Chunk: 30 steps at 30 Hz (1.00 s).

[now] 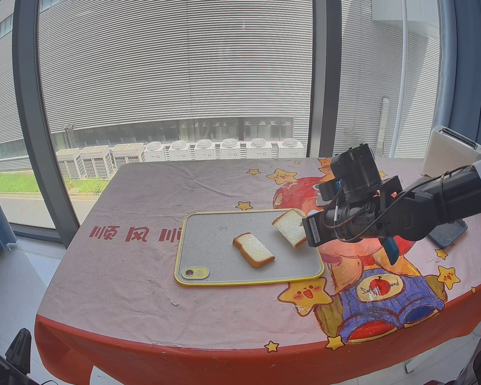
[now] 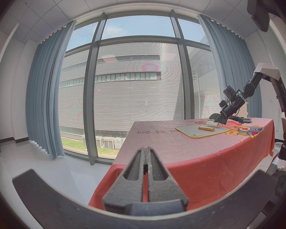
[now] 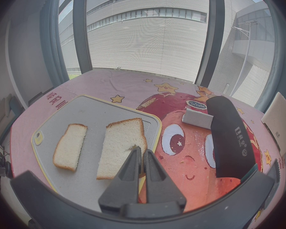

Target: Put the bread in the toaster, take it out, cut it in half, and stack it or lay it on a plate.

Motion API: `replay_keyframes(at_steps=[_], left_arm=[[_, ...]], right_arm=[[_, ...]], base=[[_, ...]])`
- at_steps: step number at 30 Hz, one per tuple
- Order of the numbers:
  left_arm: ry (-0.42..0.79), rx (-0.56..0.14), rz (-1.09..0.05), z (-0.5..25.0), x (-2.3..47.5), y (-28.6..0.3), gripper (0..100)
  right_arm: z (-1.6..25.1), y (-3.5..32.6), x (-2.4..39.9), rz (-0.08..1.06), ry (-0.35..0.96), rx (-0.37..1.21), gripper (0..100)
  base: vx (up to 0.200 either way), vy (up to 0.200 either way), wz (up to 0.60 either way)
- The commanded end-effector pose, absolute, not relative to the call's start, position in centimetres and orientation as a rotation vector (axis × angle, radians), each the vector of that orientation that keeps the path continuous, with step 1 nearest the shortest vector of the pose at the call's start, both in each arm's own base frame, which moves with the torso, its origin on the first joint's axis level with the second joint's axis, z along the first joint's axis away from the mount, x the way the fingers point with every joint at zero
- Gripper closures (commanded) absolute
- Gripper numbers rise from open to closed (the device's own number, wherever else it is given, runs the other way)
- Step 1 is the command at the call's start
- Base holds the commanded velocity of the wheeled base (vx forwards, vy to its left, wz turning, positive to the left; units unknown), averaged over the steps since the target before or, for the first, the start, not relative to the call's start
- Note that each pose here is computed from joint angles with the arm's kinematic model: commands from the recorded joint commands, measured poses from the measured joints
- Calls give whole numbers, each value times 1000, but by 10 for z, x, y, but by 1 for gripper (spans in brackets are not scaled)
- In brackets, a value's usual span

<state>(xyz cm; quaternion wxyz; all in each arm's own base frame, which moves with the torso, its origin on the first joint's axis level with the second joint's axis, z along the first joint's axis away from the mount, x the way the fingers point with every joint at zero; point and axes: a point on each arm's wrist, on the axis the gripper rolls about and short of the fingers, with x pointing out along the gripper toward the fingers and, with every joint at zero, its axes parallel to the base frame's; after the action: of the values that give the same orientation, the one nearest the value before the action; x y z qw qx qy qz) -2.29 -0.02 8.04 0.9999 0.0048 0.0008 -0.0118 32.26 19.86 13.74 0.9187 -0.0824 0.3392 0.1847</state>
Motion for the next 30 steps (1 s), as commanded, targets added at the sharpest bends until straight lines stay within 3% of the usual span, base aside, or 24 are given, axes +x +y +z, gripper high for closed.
replay_keyframes(at_steps=[1, 30], left_arm=[[3, 9, -23, 75, -23, 0, 100], [1, 9, -23, 75, -23, 0, 100]], right_arm=[[153, 195, 316, 380, 659, -154, 100], [197, 168, 242, 454, 568, -108, 100]], base=[[0, 0, 0], [0, 0, 0]])
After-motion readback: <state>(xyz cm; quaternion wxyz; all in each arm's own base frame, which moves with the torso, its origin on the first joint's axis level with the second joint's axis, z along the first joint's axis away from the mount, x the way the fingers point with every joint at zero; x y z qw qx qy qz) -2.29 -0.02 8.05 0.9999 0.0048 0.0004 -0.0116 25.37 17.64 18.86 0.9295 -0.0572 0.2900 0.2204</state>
